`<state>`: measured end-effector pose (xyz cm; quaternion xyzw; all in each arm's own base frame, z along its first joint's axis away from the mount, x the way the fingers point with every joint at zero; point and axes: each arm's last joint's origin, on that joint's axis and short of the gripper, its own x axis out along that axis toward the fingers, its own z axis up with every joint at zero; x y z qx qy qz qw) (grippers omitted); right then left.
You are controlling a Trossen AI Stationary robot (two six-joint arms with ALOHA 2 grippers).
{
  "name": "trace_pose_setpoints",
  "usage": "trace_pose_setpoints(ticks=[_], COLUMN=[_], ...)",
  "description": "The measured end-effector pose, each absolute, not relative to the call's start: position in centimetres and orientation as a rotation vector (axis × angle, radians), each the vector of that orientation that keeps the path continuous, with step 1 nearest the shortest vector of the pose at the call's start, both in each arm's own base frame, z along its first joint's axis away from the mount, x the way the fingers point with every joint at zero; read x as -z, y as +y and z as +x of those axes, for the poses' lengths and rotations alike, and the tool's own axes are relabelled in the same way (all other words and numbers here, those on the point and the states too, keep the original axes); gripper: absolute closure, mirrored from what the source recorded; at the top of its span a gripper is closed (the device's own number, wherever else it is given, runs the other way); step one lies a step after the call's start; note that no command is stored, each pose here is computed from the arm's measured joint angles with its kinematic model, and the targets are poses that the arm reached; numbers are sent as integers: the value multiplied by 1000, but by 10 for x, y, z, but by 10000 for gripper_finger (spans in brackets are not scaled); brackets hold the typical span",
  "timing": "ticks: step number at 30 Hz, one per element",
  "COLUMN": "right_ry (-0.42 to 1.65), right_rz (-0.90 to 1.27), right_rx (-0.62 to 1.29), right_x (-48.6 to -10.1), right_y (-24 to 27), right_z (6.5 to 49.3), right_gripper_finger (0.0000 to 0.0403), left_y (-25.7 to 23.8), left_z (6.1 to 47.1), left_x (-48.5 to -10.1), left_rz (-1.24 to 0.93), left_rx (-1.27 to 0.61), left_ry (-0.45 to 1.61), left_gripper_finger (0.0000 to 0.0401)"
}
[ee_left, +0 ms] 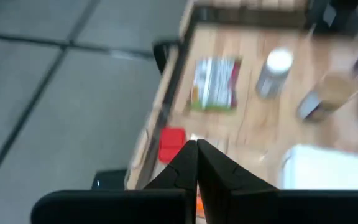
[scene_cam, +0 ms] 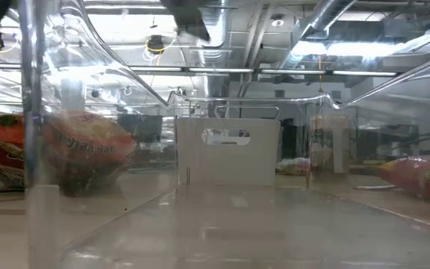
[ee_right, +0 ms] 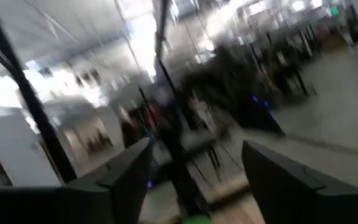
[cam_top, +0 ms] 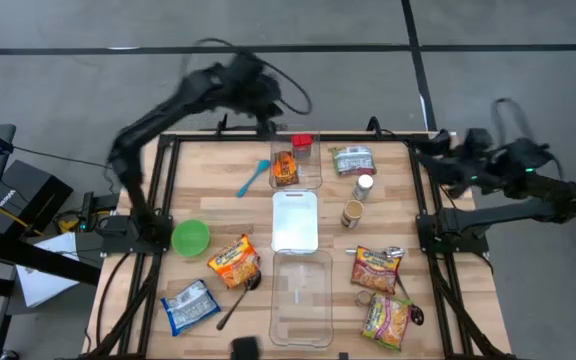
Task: Pick & Place Food Item
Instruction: Put the white seasoning bottle into the top transparent bin
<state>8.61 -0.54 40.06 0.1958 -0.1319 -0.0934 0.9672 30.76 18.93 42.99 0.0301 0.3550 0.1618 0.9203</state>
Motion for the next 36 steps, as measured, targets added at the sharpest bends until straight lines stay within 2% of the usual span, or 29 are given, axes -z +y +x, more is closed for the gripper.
trace_pose_setpoints(ticks=[2,5,8,10,15,18,26,32,36], right_ry=[-176,-88,-30,26,208,317,655,743,838], right_rz=[384,361,338,331,395,411,418,467,554], right_rx=[219,280,287,265,179,208,246,219,272], right_x=[-393,-383,-379,-378,-369,-360,-319,-295,-276], right_y=[-6,-12,-25,-40,-92,-128,-202,-232,-251], right_z=[104,127,148,166,219,251,335,389,411], right_gripper_finger=[198,271,361,390,400,401,402,402,403], left_y=[172,146,125,116,100,95,97,99,99], left_z=[284,253,227,211,176,167,170,172,172], left_x=[-451,-474,-483,-484,-488,-487,-477,-473,-473], left_rz=[47,64,75,72,42,37,45,45,32], left_rx=[-354,-382,-445,-499,-610,-612,-637,-643,-648], left_ry=[647,515,439,419,333,311,346,353,350], left_gripper_finger=[400,400,400,401,401,401,401,401,401])
